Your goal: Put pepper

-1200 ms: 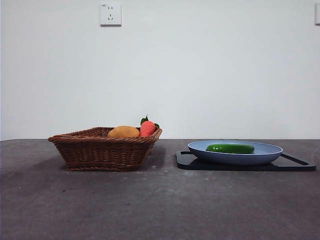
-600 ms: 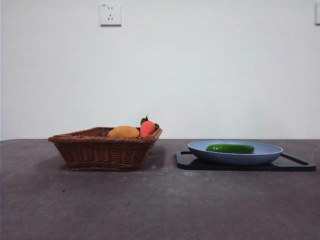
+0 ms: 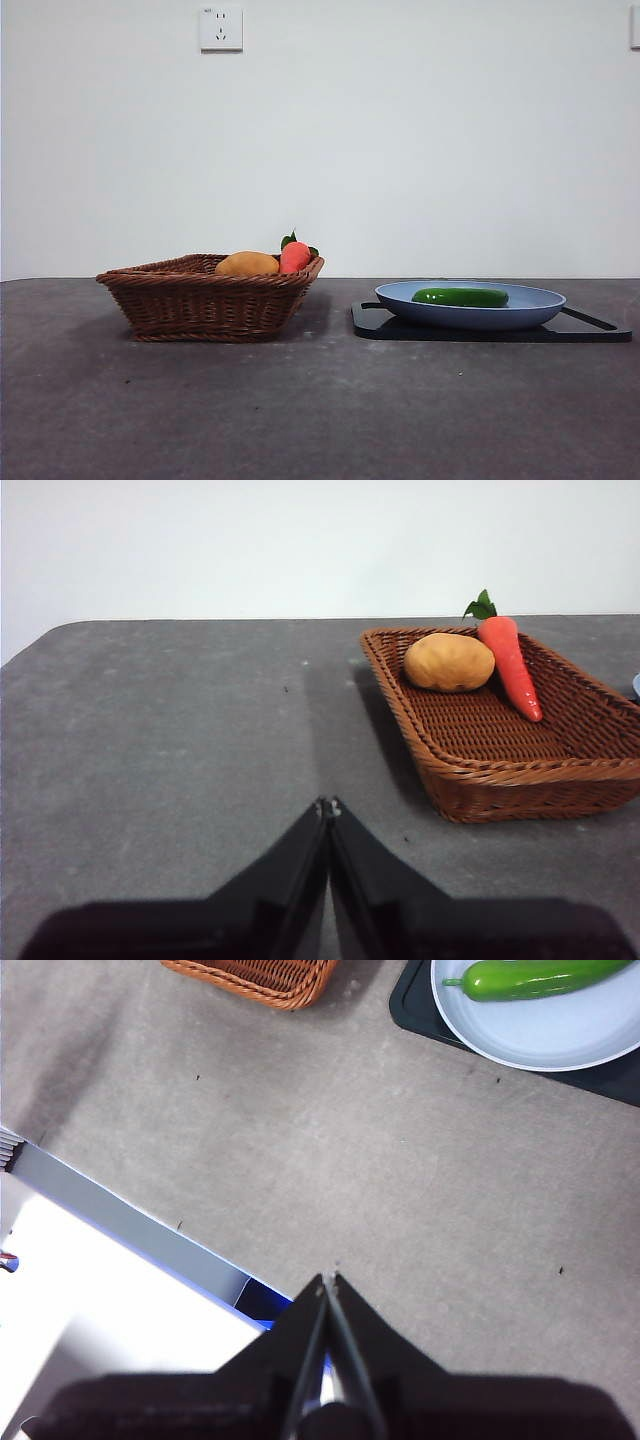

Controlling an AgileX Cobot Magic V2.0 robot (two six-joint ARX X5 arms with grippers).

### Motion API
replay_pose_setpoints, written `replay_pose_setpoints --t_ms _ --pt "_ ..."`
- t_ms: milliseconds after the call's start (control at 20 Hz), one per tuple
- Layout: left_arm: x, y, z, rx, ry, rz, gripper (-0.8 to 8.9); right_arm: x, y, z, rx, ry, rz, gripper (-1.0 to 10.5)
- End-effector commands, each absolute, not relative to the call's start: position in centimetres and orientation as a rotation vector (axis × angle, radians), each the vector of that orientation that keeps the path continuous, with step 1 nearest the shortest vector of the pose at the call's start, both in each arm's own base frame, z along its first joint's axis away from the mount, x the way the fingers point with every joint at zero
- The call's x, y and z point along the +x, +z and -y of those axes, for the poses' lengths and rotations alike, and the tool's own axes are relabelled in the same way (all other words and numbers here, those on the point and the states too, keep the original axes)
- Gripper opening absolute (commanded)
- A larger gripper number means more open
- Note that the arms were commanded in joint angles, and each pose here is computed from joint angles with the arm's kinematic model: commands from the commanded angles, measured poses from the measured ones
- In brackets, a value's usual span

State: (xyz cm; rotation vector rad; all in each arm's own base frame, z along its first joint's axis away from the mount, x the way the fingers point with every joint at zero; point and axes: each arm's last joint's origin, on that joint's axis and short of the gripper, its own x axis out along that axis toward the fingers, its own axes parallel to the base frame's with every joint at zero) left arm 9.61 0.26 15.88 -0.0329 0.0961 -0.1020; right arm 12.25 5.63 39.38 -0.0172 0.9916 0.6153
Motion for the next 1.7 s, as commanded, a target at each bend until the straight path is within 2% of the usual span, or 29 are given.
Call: replay_pose_setpoints --t_ms 50,550,600,650,750,850,950,1100,1200,1400,1700 --pt "9.6 15.8 -0.3 -0.038 -0.099 -0.089 0.06 12.2 39.7 -5.6 -0.014 0.612 -0.996 0.0" --pt "9.6 15.8 -0.3 -0.038 -0.100 -0.085 0.06 12.2 39.7 -5.6 -0.017 0.613 -0.995 0.0" --pt "9.6 15.8 -0.3 -0.038 -0.100 -0.084 0.06 12.4 39.8 -5.6 -0.064 0.632 -0.961 0.0" --pt "9.6 15.8 -0.3 -0.038 -0.100 -0.084 0.06 12.5 40.2 -5.2 -0.066 0.593 -0.889 0.0" --pt "9.6 15.8 -0.3 -0.037 -0.100 -0.084 0.06 12.4 41.4 -3.6 -0.034 0.490 -0.607 0.0" --pt "9.6 15.8 -0.3 -0.038 -0.099 -0.085 0.06 11.3 41.0 -2.4 0.055 0.448 -0.387 0.0" --pt "9.6 15.8 -0.3 -0.038 -0.100 -0.084 0.06 10.5 38.9 -1.6 0.072 0.385 -0.249 0.0" --pt "9.6 15.8 -0.3 -0.038 -0.100 -0.084 0.06 10.0 34.3 -0.8 0.007 0.259 -0.129 0.0" --pt "9.6 15.8 -0.3 -0.038 -0.100 -0.085 0.06 9.9 31.1 -0.8 -0.008 0.257 -0.060 0.0" --pt "9.6 15.8 -0.3 -0.038 -0.100 -0.085 0.06 9.7 26.9 -0.7 -0.015 0.243 -0.002 0.0" --pt "9.6 15.8 -0.3 -0.038 -0.100 -0.084 0.06 9.5 22.1 -0.6 -0.008 0.198 -0.004 0.0"
